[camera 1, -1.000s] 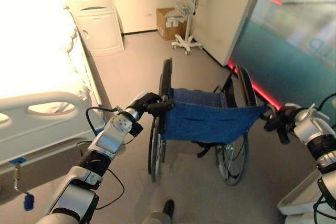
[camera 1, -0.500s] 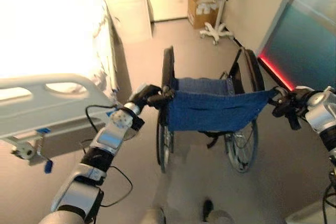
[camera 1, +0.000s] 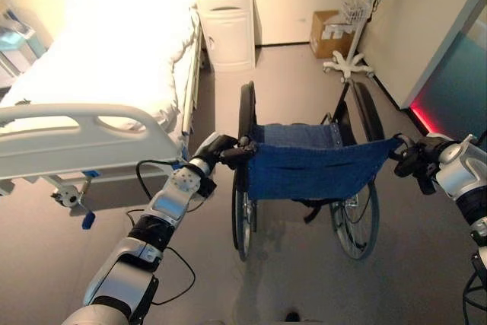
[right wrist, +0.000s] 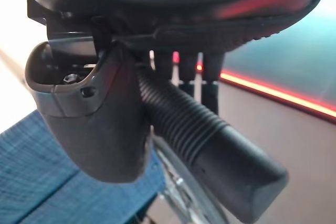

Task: Push the wheelchair next to the bed

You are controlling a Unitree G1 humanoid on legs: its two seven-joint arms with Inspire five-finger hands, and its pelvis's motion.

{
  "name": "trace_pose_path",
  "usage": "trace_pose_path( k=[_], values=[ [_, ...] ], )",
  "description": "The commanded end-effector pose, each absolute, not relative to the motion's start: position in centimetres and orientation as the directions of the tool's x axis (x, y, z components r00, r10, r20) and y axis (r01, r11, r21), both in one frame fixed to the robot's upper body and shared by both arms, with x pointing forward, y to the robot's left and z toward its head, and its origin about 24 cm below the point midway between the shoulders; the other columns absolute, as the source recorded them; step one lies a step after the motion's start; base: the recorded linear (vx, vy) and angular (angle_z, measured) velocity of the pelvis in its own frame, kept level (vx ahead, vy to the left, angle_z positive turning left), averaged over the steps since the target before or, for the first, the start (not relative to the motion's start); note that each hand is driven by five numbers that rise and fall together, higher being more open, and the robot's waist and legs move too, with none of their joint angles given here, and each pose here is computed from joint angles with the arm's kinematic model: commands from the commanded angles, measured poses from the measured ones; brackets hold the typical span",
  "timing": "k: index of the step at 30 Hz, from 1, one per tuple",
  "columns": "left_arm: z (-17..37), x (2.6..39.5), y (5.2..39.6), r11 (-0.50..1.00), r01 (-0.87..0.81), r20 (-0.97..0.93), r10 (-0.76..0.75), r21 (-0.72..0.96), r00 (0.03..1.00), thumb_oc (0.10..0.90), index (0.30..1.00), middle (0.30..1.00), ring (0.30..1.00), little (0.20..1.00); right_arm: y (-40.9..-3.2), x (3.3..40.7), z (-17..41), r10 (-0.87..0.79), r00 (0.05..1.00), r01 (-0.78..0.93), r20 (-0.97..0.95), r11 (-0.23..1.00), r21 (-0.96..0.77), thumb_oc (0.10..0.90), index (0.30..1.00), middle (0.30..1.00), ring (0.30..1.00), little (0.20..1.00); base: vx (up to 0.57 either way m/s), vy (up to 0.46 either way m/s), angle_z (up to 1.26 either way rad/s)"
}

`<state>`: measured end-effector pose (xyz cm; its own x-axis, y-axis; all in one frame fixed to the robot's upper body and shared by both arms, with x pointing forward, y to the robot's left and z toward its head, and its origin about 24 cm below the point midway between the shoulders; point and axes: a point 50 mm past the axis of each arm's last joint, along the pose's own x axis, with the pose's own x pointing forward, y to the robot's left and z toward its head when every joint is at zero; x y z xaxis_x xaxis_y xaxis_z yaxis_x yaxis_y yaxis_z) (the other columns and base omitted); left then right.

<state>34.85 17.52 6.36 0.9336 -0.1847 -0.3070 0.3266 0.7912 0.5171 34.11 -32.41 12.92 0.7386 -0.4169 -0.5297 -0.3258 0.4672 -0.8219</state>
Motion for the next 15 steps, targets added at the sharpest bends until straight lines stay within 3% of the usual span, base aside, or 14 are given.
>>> trace_pose_path(
  k=[1, 4, 11, 15],
  values=[
    [4.6, 33.9, 20.1, 0.654, 0.290, -0.358, -0.032, 0.698, 0.933, 0.400, 0.300, 0.300, 0.300, 0.300, -23.4, 36.9, 11.9, -0.070, 0.870, -0.423, -0.487, 0.398, -0.814, 0.400, 0.300, 0.300, 0.300, 0.300, 0.28, -0.089, 0.23],
    [4.8, 33.7, 20.3, 0.677, 0.248, -0.337, 0.000, 0.693, 0.942, 0.400, 0.300, 0.300, 0.300, 0.300, -22.4, 37.2, 11.5, -0.053, 0.883, -0.406, -0.466, 0.408, -0.817, 0.400, 0.300, 0.300, 0.300, 0.300, 0.39, -0.007, -0.02],
    [5.7, 33.8, 22.1, 0.683, 0.230, -0.348, 0.039, 0.694, 0.937, 0.400, 0.300, 0.300, 0.300, 0.300, -20.1, 38.2, 12.8, 0.058, 0.916, -0.386, -0.398, 0.403, -0.830, 0.400, 0.300, 0.300, 0.300, 0.300, 0.39, 0.136, -1.00],
    [5.4, 33.2, 23.2, 0.671, 0.249, -0.380, 0.053, 0.699, 0.923, 0.400, 0.300, 0.300, 0.300, 0.300, -19.0, 37.3, 10.6, 0.122, 0.901, -0.429, -0.417, 0.402, -0.809, 0.400, 0.300, 0.300, 0.300, 0.300, 0.44, 0.171, -0.38]
  ],
)
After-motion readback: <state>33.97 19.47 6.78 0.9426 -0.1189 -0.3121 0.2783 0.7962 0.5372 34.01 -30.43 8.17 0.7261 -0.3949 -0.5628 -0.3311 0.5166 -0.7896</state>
